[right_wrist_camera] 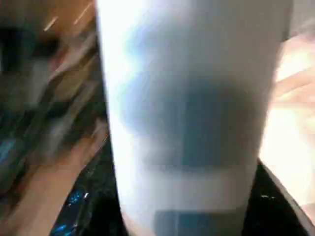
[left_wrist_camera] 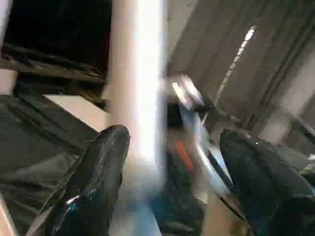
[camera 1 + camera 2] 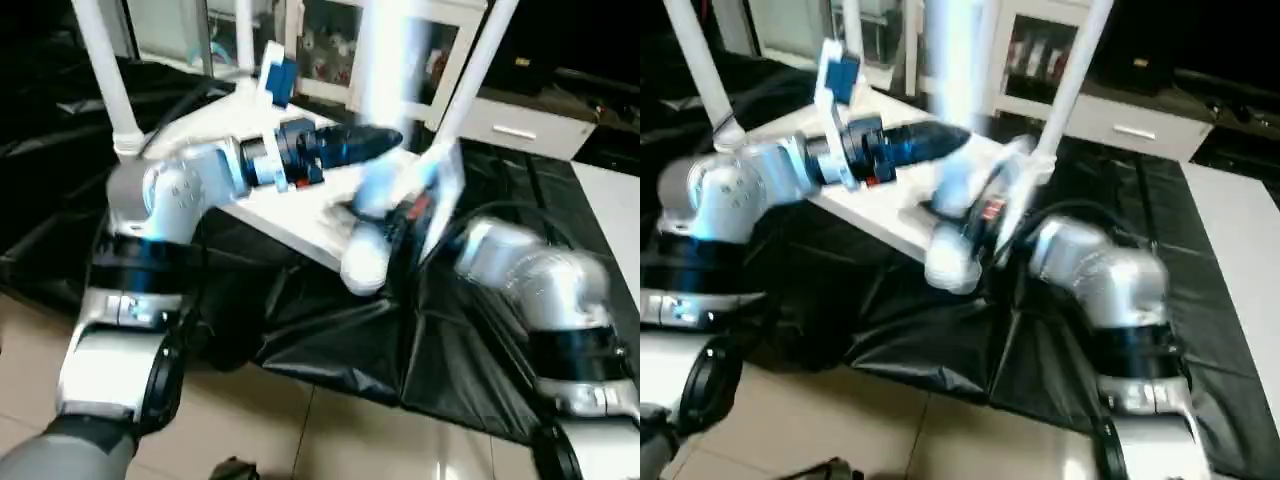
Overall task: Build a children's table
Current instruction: Pick table leg
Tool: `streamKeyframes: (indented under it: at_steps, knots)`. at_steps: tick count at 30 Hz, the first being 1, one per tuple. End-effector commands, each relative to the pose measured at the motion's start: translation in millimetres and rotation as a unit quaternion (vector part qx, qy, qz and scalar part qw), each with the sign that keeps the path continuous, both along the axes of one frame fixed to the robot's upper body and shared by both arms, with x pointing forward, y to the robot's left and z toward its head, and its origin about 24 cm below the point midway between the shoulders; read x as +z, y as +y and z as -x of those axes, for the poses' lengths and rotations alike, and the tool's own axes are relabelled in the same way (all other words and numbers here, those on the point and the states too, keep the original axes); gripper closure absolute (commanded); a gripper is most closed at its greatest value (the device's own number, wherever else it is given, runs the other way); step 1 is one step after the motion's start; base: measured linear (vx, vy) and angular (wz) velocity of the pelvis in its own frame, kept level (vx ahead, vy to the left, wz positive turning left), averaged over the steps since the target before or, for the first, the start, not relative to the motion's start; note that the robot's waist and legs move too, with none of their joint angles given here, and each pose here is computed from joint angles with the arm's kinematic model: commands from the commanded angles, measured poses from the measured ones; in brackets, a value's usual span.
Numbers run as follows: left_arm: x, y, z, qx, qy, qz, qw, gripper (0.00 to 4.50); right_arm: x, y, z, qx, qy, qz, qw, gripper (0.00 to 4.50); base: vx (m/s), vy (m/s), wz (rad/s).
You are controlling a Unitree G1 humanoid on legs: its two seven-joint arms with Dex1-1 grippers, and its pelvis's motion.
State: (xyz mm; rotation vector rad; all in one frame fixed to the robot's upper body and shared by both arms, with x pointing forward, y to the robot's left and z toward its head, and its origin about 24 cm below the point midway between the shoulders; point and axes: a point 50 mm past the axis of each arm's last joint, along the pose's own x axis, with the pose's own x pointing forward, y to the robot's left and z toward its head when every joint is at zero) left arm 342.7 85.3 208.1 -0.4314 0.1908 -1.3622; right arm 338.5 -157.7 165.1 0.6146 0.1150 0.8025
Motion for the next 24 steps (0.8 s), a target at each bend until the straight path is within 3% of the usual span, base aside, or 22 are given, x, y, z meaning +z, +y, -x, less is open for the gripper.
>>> streamKeyframes:
  at_steps: [1, 4, 5, 8, 9, 10, 11, 13, 14, 15, 19, 22, 23, 24]
  knots:
    - [1.3, -6, -1.1, -0.001, -0.016, -0.007, 1.0, 0.67, -0.5, -11.2, 1.4, -0.027, 0.003, -0.018, 0.999, 2.59, 0.0, 0.0, 0.0]
    - [-1.0, -6, -3.3, 0.002, -0.008, -0.005, 1.0, 0.57, -1.7, -11.0, 6.5, -0.022, -0.009, 0.009, 1.0, 2.6, 0.0, 0.0, 0.0]
    - [-4.2, -6, -5.5, 0.01, -0.024, -0.022, 0.999, 0.45, -4.1, -9.6, 9.8, -0.018, -0.007, 0.021, 1.0, 2.61, 0.0, 0.0, 0.0]
    - [-22.8, -6, -18.4, 0.079, -0.099, -0.146, 0.981, 0.23, -17.7, -14.9, 12.7, -0.052, 0.007, 0.103, 0.993, 2.61, 0.0, 0.0, 0.0]
    - [-31.7, -6, -22.2, 0.099, -0.138, -0.21, 0.963, 0.23, -26.1, -20.5, 12.6, -0.081, 0.012, 0.157, 0.984, 2.61, 0.0, 0.0, 0.0]
    - [-44.8, -7, -24.4, 0.106, -0.19, -0.292, 0.931, 0.23, -35.8, -26.4, 15.4, -0.106, 0.016, 0.206, 0.973, 2.61, 0.0, 0.0, 0.0]
    - [-47.8, -8, -24.6, 0.105, -0.202, -0.308, 0.924, 0.23, -37.8, -27.6, 16.3, -0.11, 0.017, 0.214, 0.97, 2.62, 0.0, 0.0, 0.0]
    - [-63.6, -8, -25.1, 0.085, -0.232, -0.379, 0.892, 0.23, -40.4, -26.6, 23.3, -0.109, 0.016, 0.221, 0.969, 2.62, 0.0, 0.0, 0.0]
    - [-66.4, -8, -25.4, 0.083, -0.235, -0.39, 0.886, 0.23, -40.7, -26.2, 24.6, -0.107, 0.015, 0.224, 0.969, 2.62, 0.0, 0.0, 0.0]
    - [-78.2, -5, -27.3, 0.076, -0.241, -0.434, 0.865, 0.23, -41.7, -24.7, 30.0, -0.102, 0.011, 0.231, 0.967, 2.62, 0.0, 0.0, 0.0]
    - [-90.5, -4, -31.6, 0.068, -0.254, -0.47, 0.842, 0.23, -41.9, -24.8, 36.1, -0.104, 0.008, 0.234, 0.967, 2.62, 0.0, 0.0, 0.0]
    - [-103.3, -8, -32.2, 0.054, -0.243, -0.472, 0.846, 0.23, -43.6, -24.6, 41.0, -0.108, 0.006, 0.235, 0.966, 2.62, 0.0, 0.0, 0.0]
    - [-107.1, -9, -32.5, 0.052, -0.247, -0.481, 0.84, 0.23, -44.3, -24.0, 42.3, -0.108, 0.005, 0.235, 0.966, 2.62, 0.0, 0.0, 0.0]
    - [-117.3, -6, -33.6, 0.047, -0.258, -0.514, 0.817, 0.23, -45.4, -21.6, 45.3, -0.105, 0.004, 0.235, 0.966, 2.62, 0.0, 0.0, 0.0]
